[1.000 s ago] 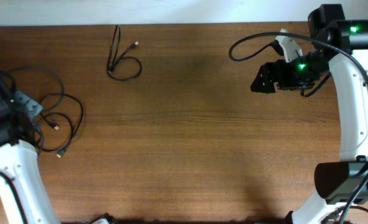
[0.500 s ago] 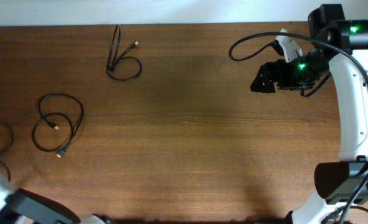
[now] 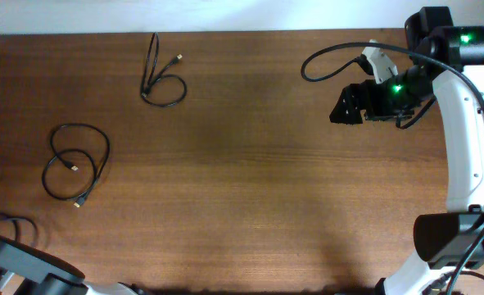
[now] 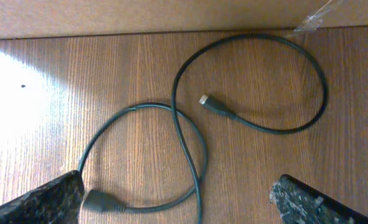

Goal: Untangle cables

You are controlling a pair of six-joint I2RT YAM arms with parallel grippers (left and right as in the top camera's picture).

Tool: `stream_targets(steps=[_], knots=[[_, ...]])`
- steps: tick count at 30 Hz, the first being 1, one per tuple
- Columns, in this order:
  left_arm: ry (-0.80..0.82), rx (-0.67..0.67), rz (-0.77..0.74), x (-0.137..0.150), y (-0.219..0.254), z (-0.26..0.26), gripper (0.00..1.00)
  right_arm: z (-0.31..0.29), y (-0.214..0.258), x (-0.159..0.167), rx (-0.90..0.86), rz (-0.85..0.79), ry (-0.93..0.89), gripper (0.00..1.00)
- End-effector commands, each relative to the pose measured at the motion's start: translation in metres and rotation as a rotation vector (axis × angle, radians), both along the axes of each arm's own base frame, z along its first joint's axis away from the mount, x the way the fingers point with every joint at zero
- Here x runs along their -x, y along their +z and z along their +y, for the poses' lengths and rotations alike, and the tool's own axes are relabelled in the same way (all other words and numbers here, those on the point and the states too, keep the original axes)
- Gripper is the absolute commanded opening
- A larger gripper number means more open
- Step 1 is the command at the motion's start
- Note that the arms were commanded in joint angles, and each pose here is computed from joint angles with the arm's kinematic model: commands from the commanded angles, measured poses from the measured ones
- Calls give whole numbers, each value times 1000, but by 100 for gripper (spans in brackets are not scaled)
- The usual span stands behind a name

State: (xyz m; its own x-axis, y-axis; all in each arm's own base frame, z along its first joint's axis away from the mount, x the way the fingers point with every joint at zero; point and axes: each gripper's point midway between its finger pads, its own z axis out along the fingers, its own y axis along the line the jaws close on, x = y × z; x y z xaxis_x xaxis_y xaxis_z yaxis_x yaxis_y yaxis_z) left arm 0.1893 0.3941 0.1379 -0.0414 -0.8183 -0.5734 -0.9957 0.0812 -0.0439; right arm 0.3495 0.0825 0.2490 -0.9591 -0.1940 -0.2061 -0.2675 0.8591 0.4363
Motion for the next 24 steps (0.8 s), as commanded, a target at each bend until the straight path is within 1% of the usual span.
stream_targets(steps=[1, 3, 7, 12, 15, 16, 19, 22, 24], knots=[[-15, 9, -46, -10, 3, 3, 99, 0, 0, 0, 10, -13, 14, 91], [-51, 35, -90, -19, 2, -2, 99, 0, 0, 0, 10, -13, 14, 91], [-221, 88, -165, -52, 3, -22, 99, 0, 0, -3, 10, -25, 13, 91], [-510, 41, -103, -108, 21, -69, 99, 0, 1, -7, 11, -42, 13, 91], [-730, 44, -50, -150, 31, -123, 99, -4, 0, -11, 32, -54, 1, 91], [-851, 57, -17, -170, 32, -159, 99, -11, -3, -14, 72, -43, -53, 91], [-1054, 77, 36, -195, 29, -224, 99, -28, -9, -20, 163, -35, -145, 91], [-1211, 120, 103, -202, 21, -289, 99, -43, -12, -25, 243, -37, -220, 91], [-1322, 130, 146, -203, 17, -328, 99, -47, -12, -27, 260, -42, -236, 91]])
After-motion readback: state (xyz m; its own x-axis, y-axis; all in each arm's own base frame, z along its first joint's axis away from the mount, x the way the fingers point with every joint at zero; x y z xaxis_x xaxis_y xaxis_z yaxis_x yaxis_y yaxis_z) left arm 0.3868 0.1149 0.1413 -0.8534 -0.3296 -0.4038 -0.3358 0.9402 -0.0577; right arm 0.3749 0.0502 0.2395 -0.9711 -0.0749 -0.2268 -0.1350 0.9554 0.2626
